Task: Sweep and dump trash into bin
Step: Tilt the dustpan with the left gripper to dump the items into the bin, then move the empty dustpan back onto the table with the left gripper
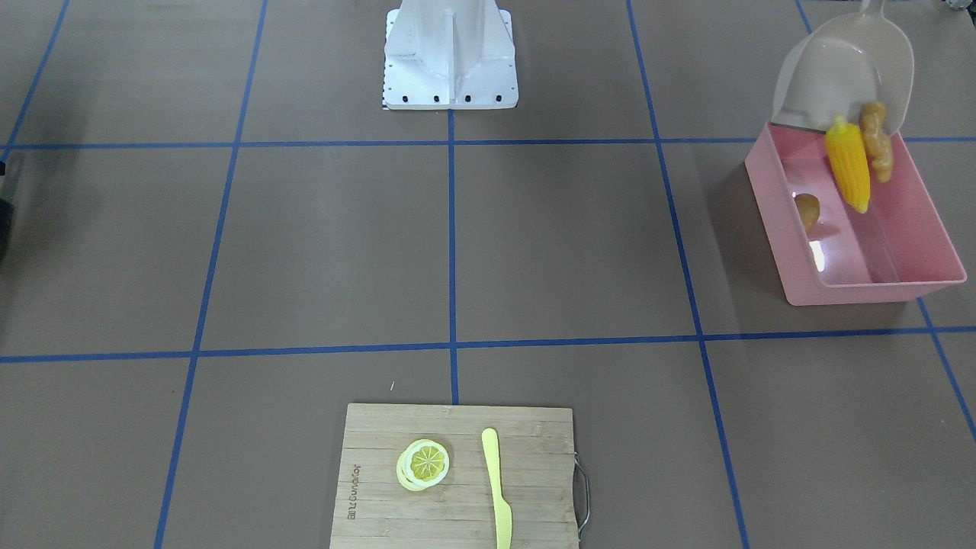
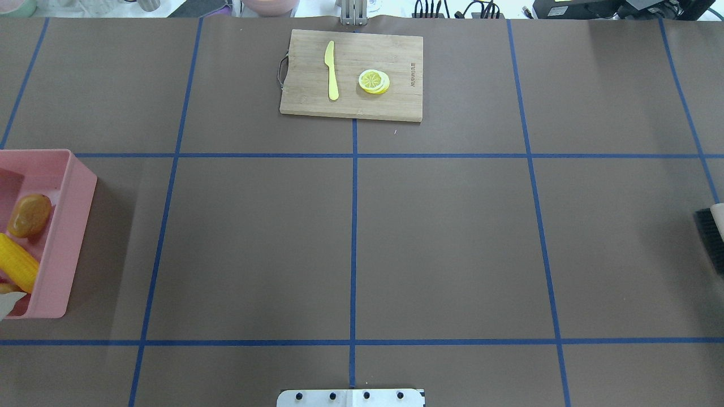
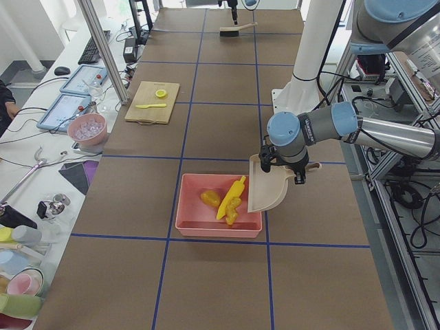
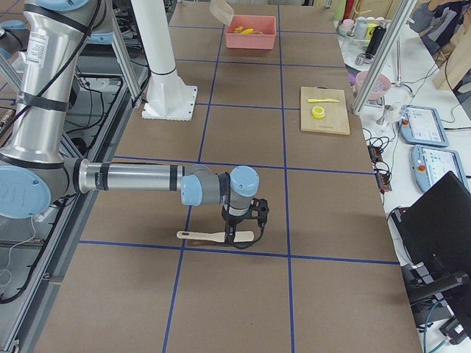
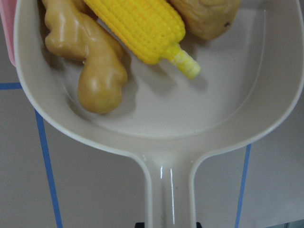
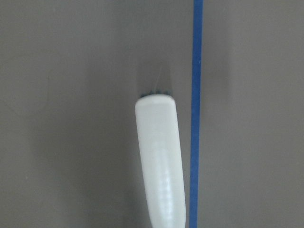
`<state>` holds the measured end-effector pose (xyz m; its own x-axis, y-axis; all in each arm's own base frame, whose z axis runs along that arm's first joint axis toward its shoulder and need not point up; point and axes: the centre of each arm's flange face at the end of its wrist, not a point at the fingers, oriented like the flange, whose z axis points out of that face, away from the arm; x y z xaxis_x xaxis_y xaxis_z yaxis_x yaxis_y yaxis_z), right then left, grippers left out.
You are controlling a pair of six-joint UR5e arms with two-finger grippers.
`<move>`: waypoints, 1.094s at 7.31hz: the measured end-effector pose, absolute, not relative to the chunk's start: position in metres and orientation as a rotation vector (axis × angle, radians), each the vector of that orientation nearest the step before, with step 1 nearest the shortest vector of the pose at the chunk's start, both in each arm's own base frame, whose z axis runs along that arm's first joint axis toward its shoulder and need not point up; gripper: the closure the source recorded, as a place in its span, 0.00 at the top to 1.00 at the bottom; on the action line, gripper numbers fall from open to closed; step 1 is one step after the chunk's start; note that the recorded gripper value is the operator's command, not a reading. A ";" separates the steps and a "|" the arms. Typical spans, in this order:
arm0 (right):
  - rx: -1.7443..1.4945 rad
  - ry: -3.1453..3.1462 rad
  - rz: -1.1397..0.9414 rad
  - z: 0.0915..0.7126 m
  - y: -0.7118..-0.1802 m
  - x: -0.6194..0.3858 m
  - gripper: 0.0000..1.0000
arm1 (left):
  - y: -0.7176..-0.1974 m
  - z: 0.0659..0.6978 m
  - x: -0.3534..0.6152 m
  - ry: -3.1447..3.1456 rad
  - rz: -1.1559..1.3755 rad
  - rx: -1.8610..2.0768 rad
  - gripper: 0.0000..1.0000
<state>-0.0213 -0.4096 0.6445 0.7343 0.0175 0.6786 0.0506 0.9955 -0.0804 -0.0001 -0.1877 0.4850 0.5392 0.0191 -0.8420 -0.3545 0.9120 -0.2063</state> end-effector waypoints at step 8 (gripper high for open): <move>0.034 -0.631 0.031 0.618 -0.466 0.007 1.00 | -0.228 0.435 -0.014 0.822 0.377 -0.122 0.00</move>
<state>0.0074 -0.4664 0.6179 0.8071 0.0190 0.5900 -0.0397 0.9990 0.0221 -0.0139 -0.2283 0.4354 0.6185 0.2795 -0.7344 -0.3733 0.9269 0.0383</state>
